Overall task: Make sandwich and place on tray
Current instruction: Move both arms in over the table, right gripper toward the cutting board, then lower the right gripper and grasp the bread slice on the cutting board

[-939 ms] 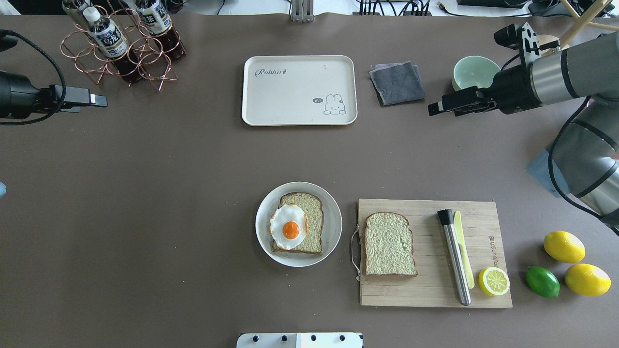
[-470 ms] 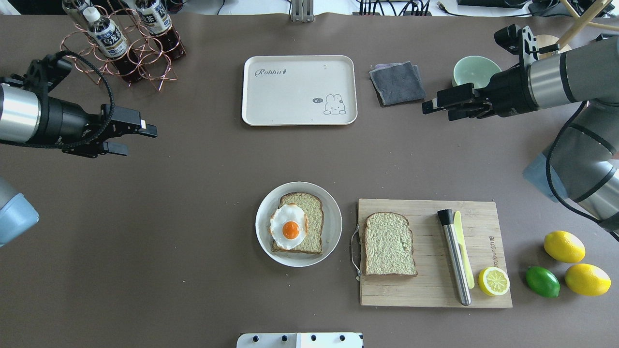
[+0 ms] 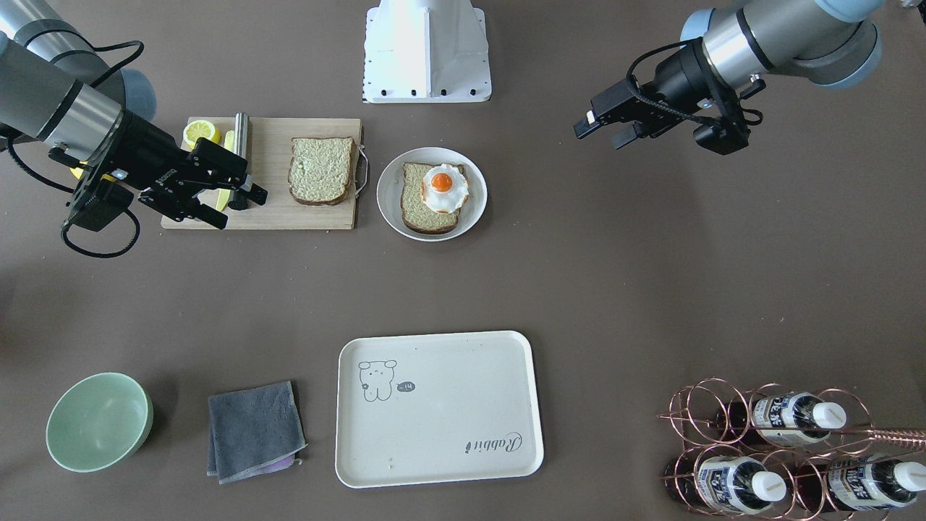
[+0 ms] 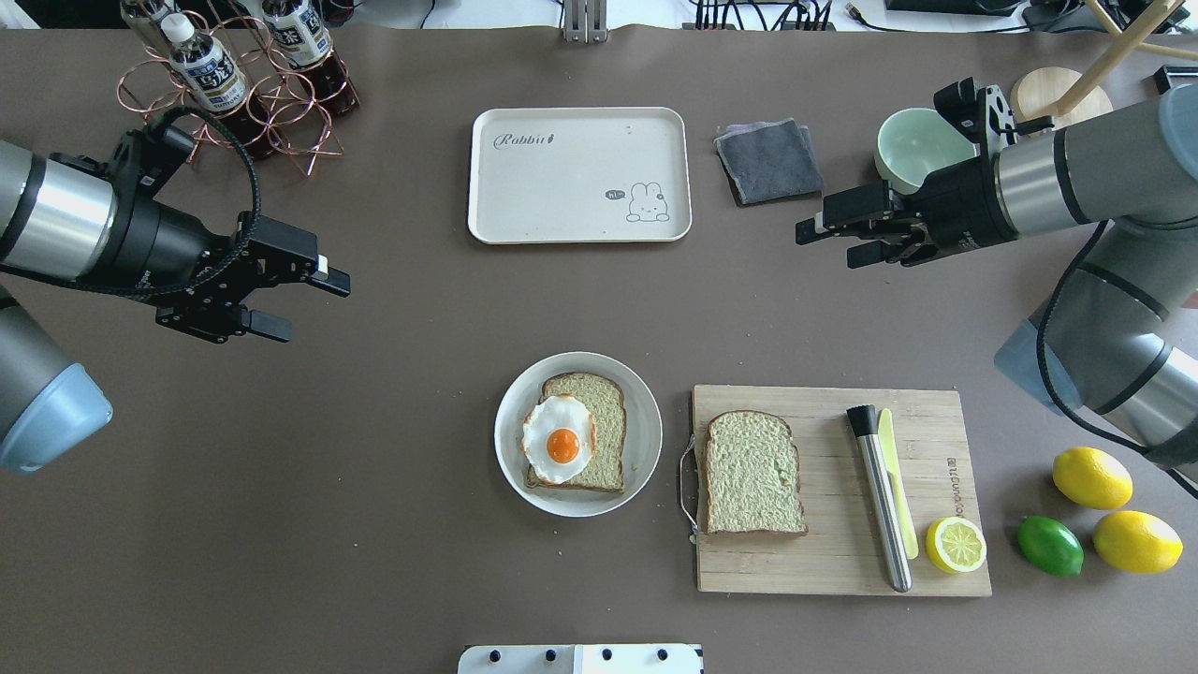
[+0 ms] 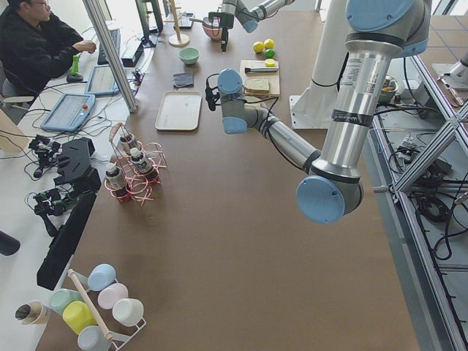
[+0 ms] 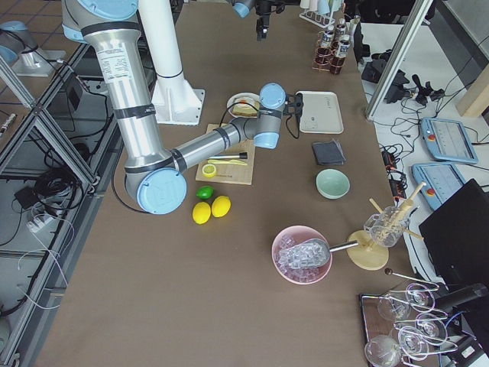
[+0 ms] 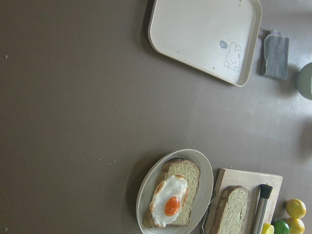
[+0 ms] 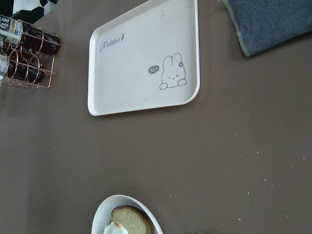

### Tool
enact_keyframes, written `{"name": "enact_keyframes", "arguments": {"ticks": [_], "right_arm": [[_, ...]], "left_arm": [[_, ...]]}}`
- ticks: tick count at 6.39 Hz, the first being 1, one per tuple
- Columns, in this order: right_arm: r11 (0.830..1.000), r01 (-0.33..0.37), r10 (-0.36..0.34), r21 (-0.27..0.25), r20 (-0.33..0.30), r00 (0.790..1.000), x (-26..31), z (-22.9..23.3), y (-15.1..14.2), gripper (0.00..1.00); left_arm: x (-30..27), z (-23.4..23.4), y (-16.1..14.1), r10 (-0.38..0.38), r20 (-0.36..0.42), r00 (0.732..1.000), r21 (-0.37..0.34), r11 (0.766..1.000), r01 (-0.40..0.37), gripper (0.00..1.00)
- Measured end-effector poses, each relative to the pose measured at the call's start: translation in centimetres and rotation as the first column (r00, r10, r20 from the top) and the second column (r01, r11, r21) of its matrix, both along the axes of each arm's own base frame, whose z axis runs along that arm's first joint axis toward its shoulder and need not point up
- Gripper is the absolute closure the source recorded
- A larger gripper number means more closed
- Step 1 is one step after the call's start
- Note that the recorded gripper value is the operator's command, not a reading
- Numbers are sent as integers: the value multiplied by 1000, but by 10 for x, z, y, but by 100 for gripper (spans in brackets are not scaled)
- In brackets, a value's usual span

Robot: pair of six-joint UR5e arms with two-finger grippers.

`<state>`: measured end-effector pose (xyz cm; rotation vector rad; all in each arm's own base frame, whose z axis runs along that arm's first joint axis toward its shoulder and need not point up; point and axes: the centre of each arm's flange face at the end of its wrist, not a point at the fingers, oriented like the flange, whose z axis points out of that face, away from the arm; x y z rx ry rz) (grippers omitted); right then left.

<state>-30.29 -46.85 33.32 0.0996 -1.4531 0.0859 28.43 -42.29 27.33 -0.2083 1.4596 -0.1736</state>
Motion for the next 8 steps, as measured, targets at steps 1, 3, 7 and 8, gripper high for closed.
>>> {"name": "enact_keyframes", "arguments": {"ticks": [1, 3, 7, 8], "right_arm": [[999, 35, -35, -34, 7, 999, -13, 1, 18, 0], [990, 118, -119, -83, -5, 993, -43, 16, 56, 0], [971, 214, -222, -110, -68, 973, -68, 91, 134, 5], [973, 217, -223, -81, -82, 971, -78, 99, 147, 7]], "left_arm": [[1, -10, 2, 26, -14, 1000, -15, 1000, -27, 2], [3, -25, 3, 40, -34, 999, -25, 999, -40, 2], [7, -29, 8, 54, -41, 998, -22, 998, -55, 2], [7, -30, 10, 55, -42, 998, -20, 998, -56, 2]]}}
